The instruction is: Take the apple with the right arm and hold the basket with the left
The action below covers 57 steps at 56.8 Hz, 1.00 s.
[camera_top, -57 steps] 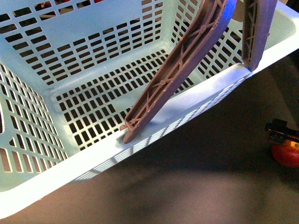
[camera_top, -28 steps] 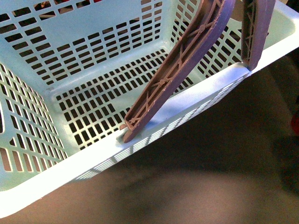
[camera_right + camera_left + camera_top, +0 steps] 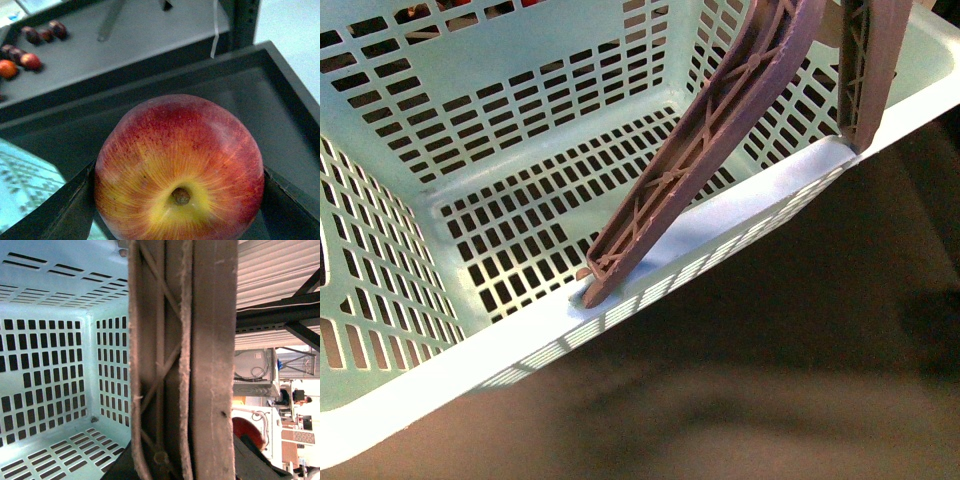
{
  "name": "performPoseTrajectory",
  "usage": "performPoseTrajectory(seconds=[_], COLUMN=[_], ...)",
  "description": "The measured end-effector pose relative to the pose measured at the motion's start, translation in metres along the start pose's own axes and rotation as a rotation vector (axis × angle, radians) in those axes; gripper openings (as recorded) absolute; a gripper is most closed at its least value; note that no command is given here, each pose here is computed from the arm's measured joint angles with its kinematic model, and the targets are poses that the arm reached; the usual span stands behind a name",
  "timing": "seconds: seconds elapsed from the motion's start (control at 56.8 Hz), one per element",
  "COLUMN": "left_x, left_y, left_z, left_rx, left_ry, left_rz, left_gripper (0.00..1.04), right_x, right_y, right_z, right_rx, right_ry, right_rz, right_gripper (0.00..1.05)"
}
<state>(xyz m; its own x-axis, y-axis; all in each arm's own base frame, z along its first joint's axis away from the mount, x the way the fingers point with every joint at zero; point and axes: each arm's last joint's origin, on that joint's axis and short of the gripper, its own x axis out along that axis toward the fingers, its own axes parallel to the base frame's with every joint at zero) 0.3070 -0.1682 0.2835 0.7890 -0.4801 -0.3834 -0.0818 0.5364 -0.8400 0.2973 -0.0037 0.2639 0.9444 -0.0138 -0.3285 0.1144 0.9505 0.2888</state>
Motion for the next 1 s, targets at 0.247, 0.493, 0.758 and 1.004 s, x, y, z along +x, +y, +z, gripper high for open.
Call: performPoseTrajectory(seconds=[0.247,0.493,0.758,1.004], left_x=[0.0,0.0,0.0,0.002], left_y=[0.0,0.0,0.0,0.001], left_z=[0.0,0.0,0.0,-0.001], left_rx=[0.0,0.001,0.001,0.01], left_ry=[0.001,-0.001,-0.001,0.006], left_rz=[0.0,0.001,0.001,0.007], left_gripper=[0.16,0.16,0.16,0.16], right_x=[-0.004,-0.015,-0.016,-0.022], right_y=[0.077,0.132,0.139,0.129], right_z=[-0.017,-0.048,-0.069,-0.053], right_rx=[-0.012,-0.068,-0.107,-0.083], right_ry=[0.036,0.1,0.156,0.065], right_rz=[0.19,0.32,0.317,0.213], right_gripper=[0.8,0.8,0.93,0.96])
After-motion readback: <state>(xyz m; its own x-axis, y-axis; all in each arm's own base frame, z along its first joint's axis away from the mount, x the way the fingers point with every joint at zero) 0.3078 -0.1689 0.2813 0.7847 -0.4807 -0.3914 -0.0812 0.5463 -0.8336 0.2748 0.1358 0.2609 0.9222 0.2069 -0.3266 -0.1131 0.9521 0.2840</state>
